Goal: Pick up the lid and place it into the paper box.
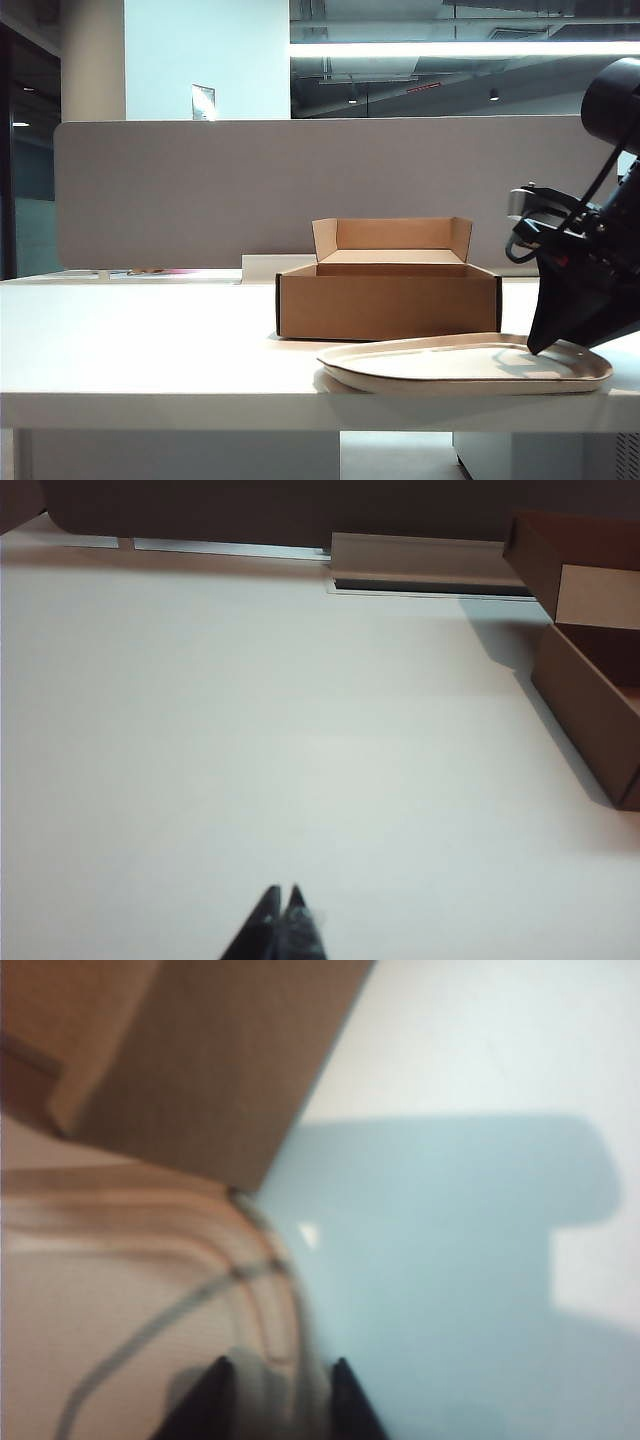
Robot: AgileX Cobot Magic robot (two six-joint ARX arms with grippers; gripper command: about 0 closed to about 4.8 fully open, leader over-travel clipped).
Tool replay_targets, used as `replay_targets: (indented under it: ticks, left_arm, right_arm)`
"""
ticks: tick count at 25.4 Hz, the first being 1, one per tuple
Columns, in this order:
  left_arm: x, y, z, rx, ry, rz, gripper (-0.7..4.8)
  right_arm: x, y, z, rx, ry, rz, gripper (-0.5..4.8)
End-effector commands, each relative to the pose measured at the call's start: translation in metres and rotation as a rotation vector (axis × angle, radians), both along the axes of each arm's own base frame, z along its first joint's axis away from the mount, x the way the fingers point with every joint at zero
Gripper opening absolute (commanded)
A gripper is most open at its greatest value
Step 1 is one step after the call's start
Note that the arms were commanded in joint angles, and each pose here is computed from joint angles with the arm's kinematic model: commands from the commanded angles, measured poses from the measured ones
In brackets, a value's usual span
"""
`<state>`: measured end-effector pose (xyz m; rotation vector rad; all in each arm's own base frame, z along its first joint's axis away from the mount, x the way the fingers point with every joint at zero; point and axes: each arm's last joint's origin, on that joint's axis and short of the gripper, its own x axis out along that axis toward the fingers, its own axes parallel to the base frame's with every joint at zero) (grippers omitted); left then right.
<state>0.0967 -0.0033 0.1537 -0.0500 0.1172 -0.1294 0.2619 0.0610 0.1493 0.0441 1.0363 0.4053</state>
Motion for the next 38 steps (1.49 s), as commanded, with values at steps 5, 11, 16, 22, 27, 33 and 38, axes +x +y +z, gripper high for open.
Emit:
replay_targets:
  ticks: [5, 11, 16, 22, 27, 33, 38]
  left_arm:
    - [0.000, 0.000, 0.002, 0.000, -0.008, -0.004, -0.05]
    - [0.000, 0.000, 0.002, 0.000, -0.008, -0.004, -0.05]
    - [0.000, 0.000, 0.002, 0.000, -0.008, -0.004, -0.05]
    - [0.000, 0.000, 0.002, 0.000, -0.008, -0.004, -0.05]
    - [0.000, 0.000, 0.001, 0.000, -0.007, -0.004, -0.05]
    - [0.000, 0.000, 0.001, 0.000, -0.007, -0.004, -0.05]
    - [0.000, 0.000, 0.001, 0.000, -0.007, -0.005, -0.05]
  right_arm:
    - [-0.002, 0.000, -0.004, -0.019, 0.031, -0.002, 0.24]
    - [-0.002, 0.000, -0.004, -0.004, 0.036, 0.006, -0.01]
    - [-0.005, 0.002, -0.004, 0.021, 0.066, 0.026, -0.02]
    - [-0.014, 0.011, 0.008, 0.061, 0.058, 0.078, -0.02]
    - [-0.023, 0.025, 0.035, 0.143, -0.058, 0.158, -0.02]
    - [-0.021, 0.032, 0.067, 0.255, -0.223, 0.134, -0.02]
    - [-0.009, 0.034, 0.101, 0.245, -0.351, 0.115, -0.02]
